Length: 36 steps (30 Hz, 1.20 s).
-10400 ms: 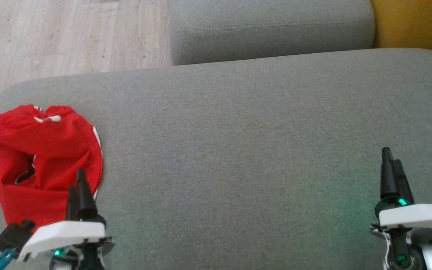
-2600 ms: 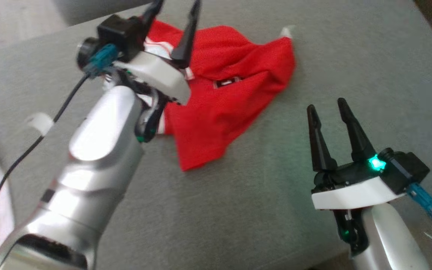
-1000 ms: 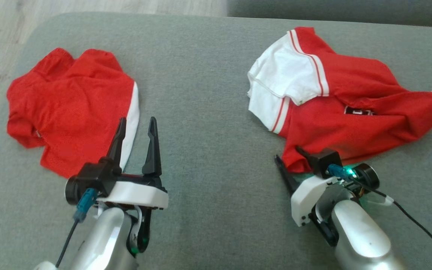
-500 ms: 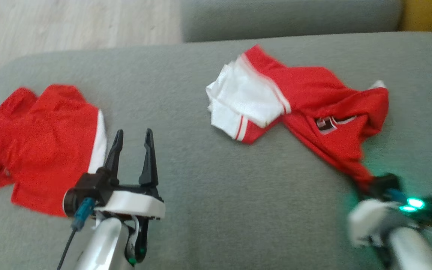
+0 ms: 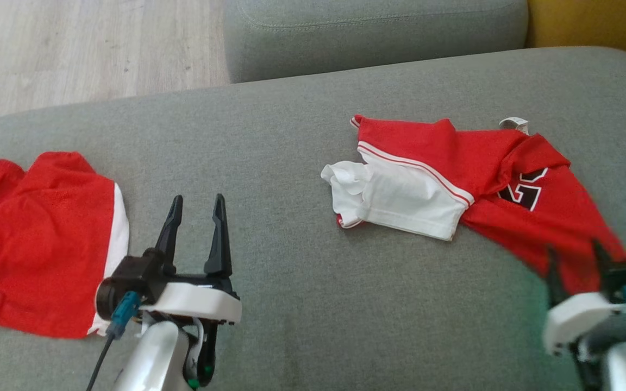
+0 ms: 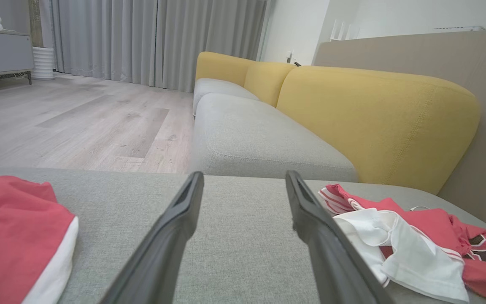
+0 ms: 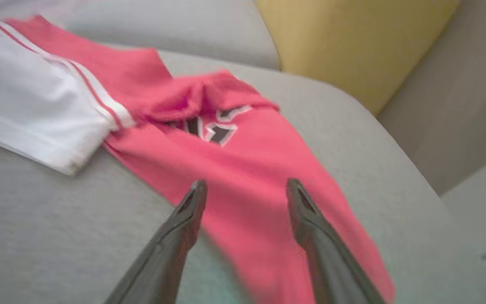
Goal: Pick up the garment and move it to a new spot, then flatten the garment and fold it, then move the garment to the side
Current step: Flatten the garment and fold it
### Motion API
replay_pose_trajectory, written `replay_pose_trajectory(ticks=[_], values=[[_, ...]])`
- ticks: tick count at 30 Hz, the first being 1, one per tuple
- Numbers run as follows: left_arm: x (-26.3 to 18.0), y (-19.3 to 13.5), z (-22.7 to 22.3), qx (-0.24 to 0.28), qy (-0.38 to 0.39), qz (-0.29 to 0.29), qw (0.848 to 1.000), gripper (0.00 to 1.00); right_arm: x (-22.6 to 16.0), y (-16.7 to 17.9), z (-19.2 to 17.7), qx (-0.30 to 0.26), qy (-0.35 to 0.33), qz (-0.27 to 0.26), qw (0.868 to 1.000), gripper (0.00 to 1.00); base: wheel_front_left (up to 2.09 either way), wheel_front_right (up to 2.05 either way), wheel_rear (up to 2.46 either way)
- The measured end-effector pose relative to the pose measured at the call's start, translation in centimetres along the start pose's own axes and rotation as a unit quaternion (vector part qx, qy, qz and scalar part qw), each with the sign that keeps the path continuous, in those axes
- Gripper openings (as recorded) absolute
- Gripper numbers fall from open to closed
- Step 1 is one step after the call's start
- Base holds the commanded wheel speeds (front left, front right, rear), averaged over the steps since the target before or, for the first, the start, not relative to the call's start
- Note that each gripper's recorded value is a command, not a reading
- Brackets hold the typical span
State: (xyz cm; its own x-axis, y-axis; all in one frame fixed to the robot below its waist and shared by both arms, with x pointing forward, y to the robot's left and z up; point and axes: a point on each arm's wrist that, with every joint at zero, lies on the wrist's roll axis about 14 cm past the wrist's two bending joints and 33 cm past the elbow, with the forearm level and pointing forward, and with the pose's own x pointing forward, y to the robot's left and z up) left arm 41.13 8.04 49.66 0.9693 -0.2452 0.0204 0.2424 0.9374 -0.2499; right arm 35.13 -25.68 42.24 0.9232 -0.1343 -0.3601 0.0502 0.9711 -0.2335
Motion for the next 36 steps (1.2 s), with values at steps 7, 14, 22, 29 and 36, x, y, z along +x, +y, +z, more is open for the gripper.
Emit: replay_pose_trajectory(ticks=[7, 14, 22, 29, 36], values=[[0.0, 0.1, -0.4, -0.002, 0.005, 0.000, 1.000, 1.00, -0.4, 6.4, 5.6, 0.051, -0.140, 0.083, 0.985, 1.00, 0.00, 0.00, 0.00], [-0.1, 0.5, -0.6, -0.002, 0.009, 0.002, 1.000, 1.00, -1.1, 11.0, 6.2, 0.076, -0.158, 0.150, 0.973, 1.00, 0.00, 0.00, 0.00], [-0.4, 1.6, -1.3, -0.003, 0.018, 0.017, 1.000, 1.00, 0.5, 11.0, 4.0, 0.112, -0.117, 0.145, 0.976, 1.00, 0.00, 0.00, 0.00], [-0.3, 2.4, -1.7, -0.002, 0.023, 0.026, 0.999, 1.00, 2.5, 11.6, 2.9, 0.115, -0.086, 0.147, 0.979, 1.00, 0.00, 0.00, 0.00], [-0.3, 3.0, -2.1, -0.002, 0.029, 0.034, 0.999, 1.00, 3.7, 12.8, 1.1, 0.157, -0.044, 0.155, 0.975, 1.00, 0.00, 0.00, 0.00]])
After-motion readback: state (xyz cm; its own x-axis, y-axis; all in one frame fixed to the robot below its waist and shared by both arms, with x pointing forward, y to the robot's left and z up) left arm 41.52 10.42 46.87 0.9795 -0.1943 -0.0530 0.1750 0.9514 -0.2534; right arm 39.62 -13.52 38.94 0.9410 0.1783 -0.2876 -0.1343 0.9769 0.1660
